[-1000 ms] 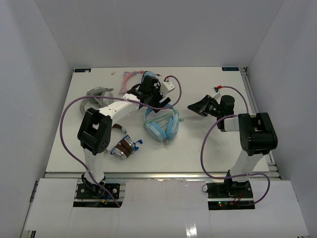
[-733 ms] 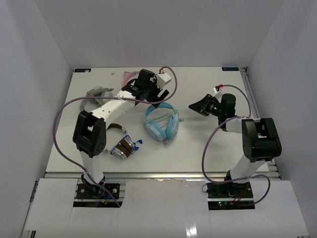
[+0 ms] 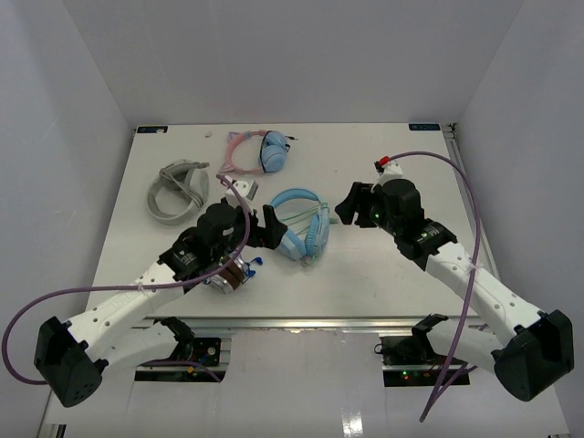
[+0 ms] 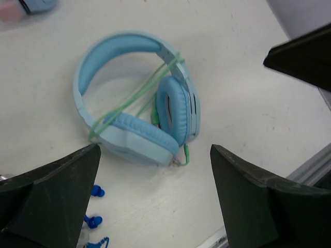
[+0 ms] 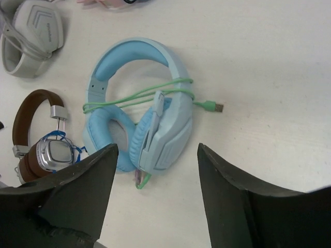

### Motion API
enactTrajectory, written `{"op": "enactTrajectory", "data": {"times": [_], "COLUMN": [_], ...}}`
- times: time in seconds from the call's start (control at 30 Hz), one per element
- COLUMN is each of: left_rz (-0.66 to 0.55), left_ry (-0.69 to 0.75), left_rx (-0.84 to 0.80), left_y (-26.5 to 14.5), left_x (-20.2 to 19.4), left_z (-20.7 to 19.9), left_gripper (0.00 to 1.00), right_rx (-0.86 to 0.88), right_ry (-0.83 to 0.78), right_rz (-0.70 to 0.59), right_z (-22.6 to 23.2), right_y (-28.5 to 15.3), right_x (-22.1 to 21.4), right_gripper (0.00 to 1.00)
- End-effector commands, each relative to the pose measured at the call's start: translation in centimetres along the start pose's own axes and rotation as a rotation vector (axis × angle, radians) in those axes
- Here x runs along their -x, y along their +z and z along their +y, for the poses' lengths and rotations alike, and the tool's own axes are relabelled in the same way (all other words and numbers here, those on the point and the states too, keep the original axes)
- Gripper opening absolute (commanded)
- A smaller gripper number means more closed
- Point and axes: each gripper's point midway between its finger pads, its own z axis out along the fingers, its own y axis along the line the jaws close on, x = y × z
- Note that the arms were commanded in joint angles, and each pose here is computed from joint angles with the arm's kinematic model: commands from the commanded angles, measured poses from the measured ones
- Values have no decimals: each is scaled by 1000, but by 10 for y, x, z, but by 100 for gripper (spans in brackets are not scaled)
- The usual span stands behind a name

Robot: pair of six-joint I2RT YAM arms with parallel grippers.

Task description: Wrap the headphones

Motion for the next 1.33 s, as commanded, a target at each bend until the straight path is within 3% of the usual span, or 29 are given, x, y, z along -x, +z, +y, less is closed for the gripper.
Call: {"op": "enactTrajectory", "data": {"times": [0.0, 0.07, 0.33, 0.63, 1.3], "left_rz": [-79, -104, -255, -250, -301], "left_ry": [-26, -29, -36, -7, -14], "left_rx": [15, -27, -16, 89, 106], "left_y": [-12, -19, -31, -28, -36], "left_x": [-6, -9, -11, -14, -8], "left_z": [-8, -12, 7, 26, 32], "left_gripper": [98, 98, 98, 98, 98], "right_rx": [-57, -44, -32, -24, 63], "right_ry": [-37, -39, -21, -22, -66], "right_rz": [-20, -23, -85, -88, -128], "right_z": [-17, -15, -15, -12, 3], "right_y": [-13, -16, -19, -20, -32], "right_x": [-12, -15, -14, -13, -6], "right_gripper": [87, 98, 92, 90, 91]}}
